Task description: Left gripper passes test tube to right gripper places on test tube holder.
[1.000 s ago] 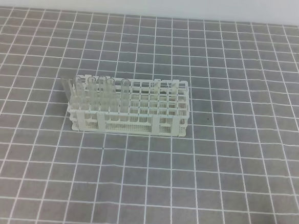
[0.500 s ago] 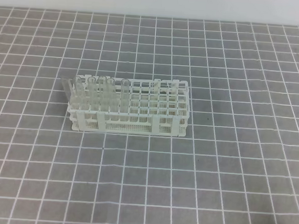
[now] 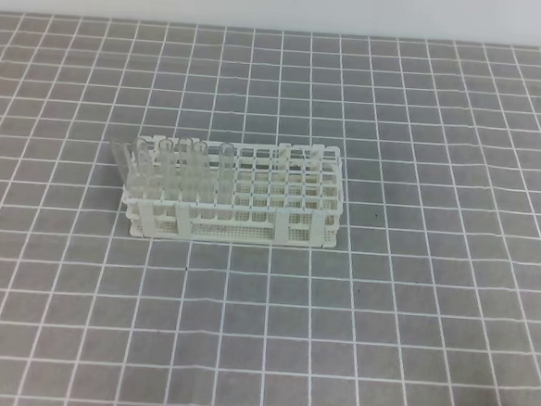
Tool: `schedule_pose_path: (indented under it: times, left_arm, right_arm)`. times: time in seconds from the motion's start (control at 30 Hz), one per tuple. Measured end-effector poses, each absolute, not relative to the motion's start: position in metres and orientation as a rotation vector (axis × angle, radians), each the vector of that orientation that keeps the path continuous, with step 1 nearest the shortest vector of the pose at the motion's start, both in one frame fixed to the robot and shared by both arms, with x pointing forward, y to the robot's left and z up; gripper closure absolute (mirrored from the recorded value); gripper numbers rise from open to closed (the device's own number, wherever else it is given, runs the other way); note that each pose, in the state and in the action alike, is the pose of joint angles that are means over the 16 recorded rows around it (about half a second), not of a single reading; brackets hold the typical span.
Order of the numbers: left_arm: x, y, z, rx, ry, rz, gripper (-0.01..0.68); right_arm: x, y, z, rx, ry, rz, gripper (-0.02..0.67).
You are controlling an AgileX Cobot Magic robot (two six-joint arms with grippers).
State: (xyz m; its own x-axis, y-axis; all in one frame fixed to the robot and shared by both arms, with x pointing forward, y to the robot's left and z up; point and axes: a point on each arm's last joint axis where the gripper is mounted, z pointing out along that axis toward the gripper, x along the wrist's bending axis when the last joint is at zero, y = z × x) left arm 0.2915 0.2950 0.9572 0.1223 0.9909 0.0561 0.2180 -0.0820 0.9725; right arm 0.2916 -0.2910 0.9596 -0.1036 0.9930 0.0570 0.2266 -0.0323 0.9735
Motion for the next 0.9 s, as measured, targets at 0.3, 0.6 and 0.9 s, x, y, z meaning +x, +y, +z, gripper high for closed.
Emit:
schedule_pose_path:
  times: [0.3, 0.6, 0.9]
  left_arm:
    - [0.2920, 0.2950, 0.9574, 1.489, 1.256, 1.052, 0.673]
    - [0.2919, 0.2950, 0.9575, 1.486, 1.254, 1.054, 0.673]
    - [0.2918, 0.2950, 0.9573, 1.478, 1.250, 1.057, 0.673]
  right_arm:
    - [0.2916, -0.2910, 0.9596, 1.356, 1.438, 1.209, 0.650]
    - [0.2916, -0.2910, 0.9596, 1.356, 1.438, 1.209, 0.650]
    - [0.2916, -0.2910, 0.9596, 1.356, 1.438, 1.209, 0.650]
